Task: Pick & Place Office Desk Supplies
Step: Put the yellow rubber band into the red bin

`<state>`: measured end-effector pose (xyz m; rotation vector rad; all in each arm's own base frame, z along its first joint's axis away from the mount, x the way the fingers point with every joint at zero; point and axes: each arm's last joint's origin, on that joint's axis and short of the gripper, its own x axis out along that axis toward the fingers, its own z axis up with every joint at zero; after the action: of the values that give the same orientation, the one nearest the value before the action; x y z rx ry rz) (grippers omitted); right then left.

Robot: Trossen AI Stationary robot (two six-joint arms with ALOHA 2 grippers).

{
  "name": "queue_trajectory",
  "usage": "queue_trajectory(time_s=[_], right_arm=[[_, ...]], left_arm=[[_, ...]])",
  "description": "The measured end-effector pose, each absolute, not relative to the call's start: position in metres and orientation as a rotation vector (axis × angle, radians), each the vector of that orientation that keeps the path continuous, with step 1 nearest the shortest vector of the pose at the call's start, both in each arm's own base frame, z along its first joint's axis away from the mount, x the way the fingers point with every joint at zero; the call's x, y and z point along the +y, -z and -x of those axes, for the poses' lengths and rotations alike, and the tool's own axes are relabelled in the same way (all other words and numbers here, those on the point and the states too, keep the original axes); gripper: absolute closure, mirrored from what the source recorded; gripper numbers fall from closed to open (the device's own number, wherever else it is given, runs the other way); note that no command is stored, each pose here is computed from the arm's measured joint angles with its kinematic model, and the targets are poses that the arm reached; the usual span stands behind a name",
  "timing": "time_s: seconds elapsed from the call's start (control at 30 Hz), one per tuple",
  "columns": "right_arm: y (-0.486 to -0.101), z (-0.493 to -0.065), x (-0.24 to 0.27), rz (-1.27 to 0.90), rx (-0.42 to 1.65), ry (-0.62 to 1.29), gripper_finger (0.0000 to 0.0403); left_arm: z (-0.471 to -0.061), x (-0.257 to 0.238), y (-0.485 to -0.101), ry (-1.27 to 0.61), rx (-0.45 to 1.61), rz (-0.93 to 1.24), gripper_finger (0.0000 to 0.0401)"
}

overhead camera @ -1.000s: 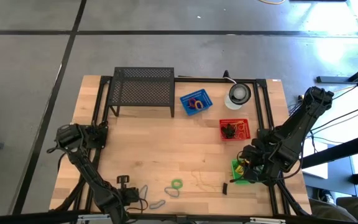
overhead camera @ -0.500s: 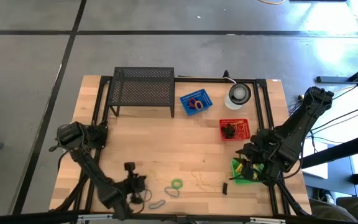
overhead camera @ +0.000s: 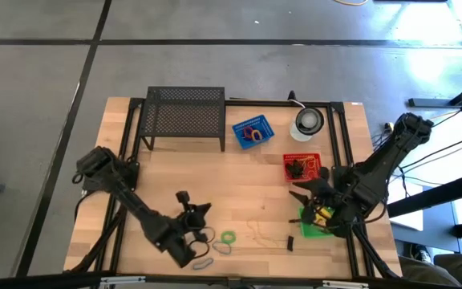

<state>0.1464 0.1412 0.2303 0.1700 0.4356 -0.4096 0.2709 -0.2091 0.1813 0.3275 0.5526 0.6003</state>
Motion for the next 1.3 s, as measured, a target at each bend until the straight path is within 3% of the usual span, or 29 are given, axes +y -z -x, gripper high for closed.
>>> queue_trajectory(time_s=[0.27, 0.47, 0.8, 1.03, 1.3], right_arm=[[-0.246, -0.176, 0.146, -0.082, 0.423, 0.214, 0.0249], [-0.254, -0.200, 0.145, -0.029, 0.355, 0.120, 0.0246], [-0.241, -0.248, 0.146, 0.053, 0.280, -0.110, 0.0167], [-0.227, -0.269, 0.143, 0.209, 0.228, -0.093, 0.0132], [-0.222, -0.279, 0.133, 0.164, 0.226, -0.043, 0.0131]], left_arm=[[-0.299, -0.197, -0.208, -0.590, 0.462, -0.280, 0.0398], [-0.317, -0.196, -0.228, -0.447, 0.416, -0.231, 0.0398], [-0.340, -0.186, -0.244, -0.302, 0.334, -0.230, 0.0398], [-0.352, -0.172, -0.250, -0.271, 0.296, -0.239, 0.0398], [-0.359, -0.162, -0.258, -0.295, 0.239, -0.263, 0.0398]])
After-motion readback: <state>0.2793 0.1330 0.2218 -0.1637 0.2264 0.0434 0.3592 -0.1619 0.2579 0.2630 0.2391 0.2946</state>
